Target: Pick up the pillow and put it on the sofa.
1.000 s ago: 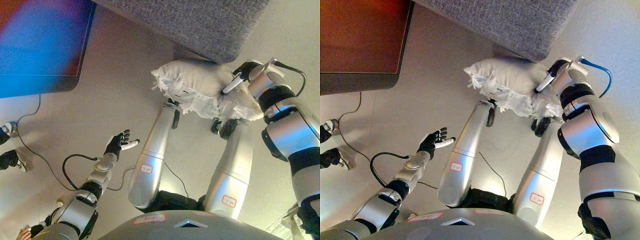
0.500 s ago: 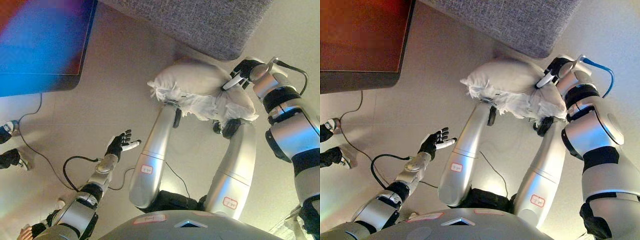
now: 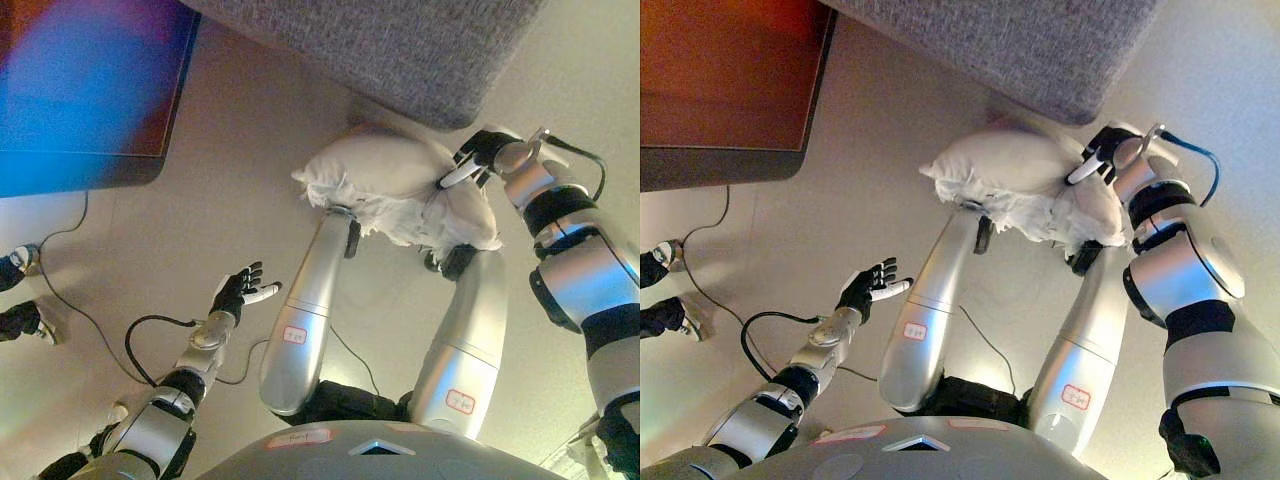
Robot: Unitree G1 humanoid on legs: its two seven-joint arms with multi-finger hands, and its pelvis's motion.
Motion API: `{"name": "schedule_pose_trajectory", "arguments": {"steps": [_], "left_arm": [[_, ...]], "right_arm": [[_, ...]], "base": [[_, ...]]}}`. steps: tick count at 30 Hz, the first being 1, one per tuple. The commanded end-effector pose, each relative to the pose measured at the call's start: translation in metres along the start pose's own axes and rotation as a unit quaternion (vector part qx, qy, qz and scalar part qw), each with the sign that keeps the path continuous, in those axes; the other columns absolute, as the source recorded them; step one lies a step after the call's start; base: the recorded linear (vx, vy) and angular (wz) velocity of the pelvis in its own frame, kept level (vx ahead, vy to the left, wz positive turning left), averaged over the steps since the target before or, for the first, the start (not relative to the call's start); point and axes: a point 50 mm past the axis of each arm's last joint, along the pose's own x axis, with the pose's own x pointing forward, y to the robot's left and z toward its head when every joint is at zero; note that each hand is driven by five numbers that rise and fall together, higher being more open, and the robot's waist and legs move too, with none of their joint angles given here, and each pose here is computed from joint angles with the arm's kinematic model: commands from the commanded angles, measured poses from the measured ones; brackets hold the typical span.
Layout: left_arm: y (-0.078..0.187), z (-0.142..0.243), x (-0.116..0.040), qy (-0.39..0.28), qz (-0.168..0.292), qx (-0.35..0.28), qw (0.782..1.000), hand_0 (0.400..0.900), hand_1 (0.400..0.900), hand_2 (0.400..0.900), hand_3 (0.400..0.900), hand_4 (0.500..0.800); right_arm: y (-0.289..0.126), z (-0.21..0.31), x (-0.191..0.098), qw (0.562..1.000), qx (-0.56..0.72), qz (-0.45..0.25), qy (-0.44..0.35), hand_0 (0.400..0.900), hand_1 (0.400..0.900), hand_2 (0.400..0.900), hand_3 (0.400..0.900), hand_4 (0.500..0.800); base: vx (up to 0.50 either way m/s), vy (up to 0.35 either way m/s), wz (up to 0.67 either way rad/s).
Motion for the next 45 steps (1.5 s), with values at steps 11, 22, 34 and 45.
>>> {"name": "schedule_pose_trajectory", "arguments": {"steps": [11,22,34,45], "left_arm": [[0.035,-0.015,-0.008,0.048,0.048,0.009,0.998,0.9,0.9,0.9,0.9,0.8],[0.039,-0.025,-0.01,0.082,0.047,0.024,0.995,0.9,0.9,0.9,0.9,0.8],[0.052,-0.061,-0.031,0.154,0.073,0.032,0.985,0.9,0.9,0.9,0.9,0.8],[0.053,-0.117,-0.069,0.259,0.074,0.041,0.962,0.9,0.9,0.9,0.9,0.8]], "right_arm": [[-0.013,0.023,-0.013,0.988,0.042,0.03,-0.145,0.4,0.4,0.4,0.4,0.5],[-0.004,0.022,-0.02,0.978,0.055,0.064,-0.189,0.4,0.4,0.4,0.4,0.5],[0.021,0.046,-0.051,0.941,0.031,0.167,-0.293,0.4,0.4,0.4,0.4,0.5],[0.007,0.044,-0.07,0.91,0.096,0.244,-0.321,0.4,0.4,0.4,0.4,0.5]], "base": [[0.039,-0.034,-0.01],[0.089,-0.045,0.0],[0.122,-0.047,0.01],[0.166,-0.018,0.03]]}}
